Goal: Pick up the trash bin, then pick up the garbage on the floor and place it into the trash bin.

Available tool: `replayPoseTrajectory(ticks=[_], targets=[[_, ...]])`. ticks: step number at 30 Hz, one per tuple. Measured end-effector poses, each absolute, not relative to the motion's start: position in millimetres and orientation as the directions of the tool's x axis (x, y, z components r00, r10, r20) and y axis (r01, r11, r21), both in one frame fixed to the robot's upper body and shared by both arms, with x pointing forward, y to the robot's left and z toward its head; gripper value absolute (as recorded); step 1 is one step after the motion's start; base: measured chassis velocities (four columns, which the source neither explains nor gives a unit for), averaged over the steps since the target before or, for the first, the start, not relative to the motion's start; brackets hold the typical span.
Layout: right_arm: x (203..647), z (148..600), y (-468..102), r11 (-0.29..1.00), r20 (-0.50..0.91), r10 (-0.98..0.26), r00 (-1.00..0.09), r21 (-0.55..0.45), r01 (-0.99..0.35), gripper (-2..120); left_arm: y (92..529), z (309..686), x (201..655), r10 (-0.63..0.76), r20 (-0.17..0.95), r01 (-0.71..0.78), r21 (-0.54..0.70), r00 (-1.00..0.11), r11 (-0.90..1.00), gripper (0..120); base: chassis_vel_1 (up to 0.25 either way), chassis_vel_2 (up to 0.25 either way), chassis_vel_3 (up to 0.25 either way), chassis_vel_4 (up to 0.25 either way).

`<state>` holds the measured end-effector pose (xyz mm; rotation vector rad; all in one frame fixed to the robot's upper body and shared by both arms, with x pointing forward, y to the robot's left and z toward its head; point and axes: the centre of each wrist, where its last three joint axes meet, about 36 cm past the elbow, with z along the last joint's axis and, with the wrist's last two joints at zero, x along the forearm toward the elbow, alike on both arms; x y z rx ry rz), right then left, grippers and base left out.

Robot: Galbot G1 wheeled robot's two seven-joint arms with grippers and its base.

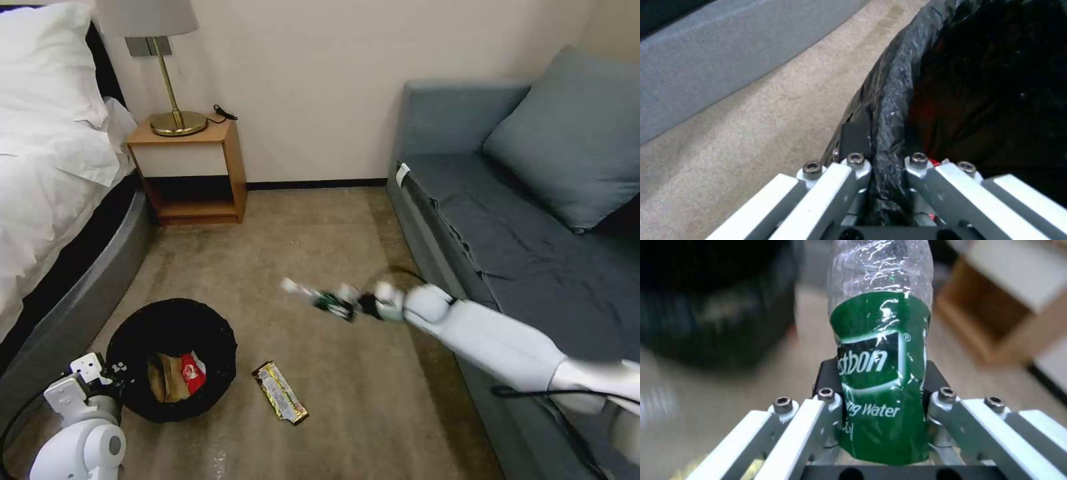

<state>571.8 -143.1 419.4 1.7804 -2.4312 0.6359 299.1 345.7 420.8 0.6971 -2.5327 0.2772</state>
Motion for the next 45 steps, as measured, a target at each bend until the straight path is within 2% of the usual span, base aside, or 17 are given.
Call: replayPoseTrajectory(ticks=[1,3,10,14,17,21,23,26,27,30,31,36,40,44,45], targets=[[549,436,-75,0.223,0.235,-0.931,-0.281,-0.246,-0.943,22,344,422,299,-0.423,0.511,-0.523,-0.061,-0.748,0.850,3,0.000,0.000,0.000,0.000],[520,436,-9,0.161,0.211,-0.955,-0.207,-0.214,-0.963,22,342,423,298,-0.421,0.510,-0.520,-0.063,-0.750,0.852,3,0.000,0.000,0.000,0.000],[494,410,57,0.101,0.253,-0.955,-0.156,-0.218,-0.971,22,341,426,296,-0.422,0.506,-0.520,-0.061,-0.752,0.852,3,0.000,0.000,0.000,0.000],[493,401,64,0.108,0.265,-0.949,-0.169,-0.231,-0.967,22,340,427,294,-0.422,0.505,-0.520,-0.061,-0.752,0.852,3,0.000,0.000,0.000,0.000],[486,396,69,0.125,0.269,-0.945,-0.186,-0.230,-0.965,28,340,427,294,-0.424,0.506,-0.521,-0.062,-0.751,0.851,3,0.000,0.000,0.000,0.000],[481,391,72,0.139,0.273,-0.941,-0.202,-0.233,-0.962,47,340,427,294,-0.424,0.506,-0.522,-0.063,-0.752,0.851,3,0.000,0.000,0.000,0.000],[481,392,72,0.139,0.272,-0.941,-0.202,-0.234,-0.962,50,340,428,294,-0.424,0.505,-0.522,-0.063,-0.752,0.851,3,0.000,0.000,0.000,0.000],[481,396,69,0.139,0.269,-0.942,-0.201,-0.233,-0.962,65,340,428,294,-0.424,0.503,-0.521,-0.064,-0.753,0.851,3,0.000,0.000,0.000,0.000],[481,396,69,0.139,0.269,-0.942,-0.201,-0.233,-0.962,65,340,428,294,-0.424,0.503,-0.521,-0.064,-0.753,0.851,3,0.000,0.000,0.000,0.000],[480,398,67,0.144,0.264,-0.943,-0.204,-0.229,-0.963,81,340,429,294,-0.424,0.503,-0.521,-0.065,-0.754,0.851,3,0.000,0.000,0.000,0.000],[480,398,67,0.144,0.264,-0.943,-0.204,-0.229,-0.963,81,340,429,294,-0.424,0.503,-0.521,-0.065,-0.754,0.851,3,0.000,0.000,0.000,0.000],[479,407,68,0.166,0.233,-0.947,-0.219,-0.228,-0.959,98,340,429,294,-0.423,0.502,-0.522,-0.067,-0.754,0.850,3,0.000,0.000,0.000,0.000],[489,425,63,0.216,0.207,-0.941,-0.268,-0.241,-0.946,100,341,429,293,-0.426,0.502,-0.525,-0.066,-0.753,0.849,3,0.000,0.000,0.000,0.000],[511,445,30,0.371,0.247,-0.862,-0.442,-0.287,-0.883,100,344,429,293,-0.431,0.500,-0.530,-0.069,-0.751,0.845,3,0.000,0.000,0.000,0.000],[511,445,30,0.371,0.247,-0.862,-0.442,-0.287,-0.883,100,344,429,293,-0.431,0.500,-0.530,-0.069,-0.751,0.845,3,0.000,0.000,0.000,0.000]])
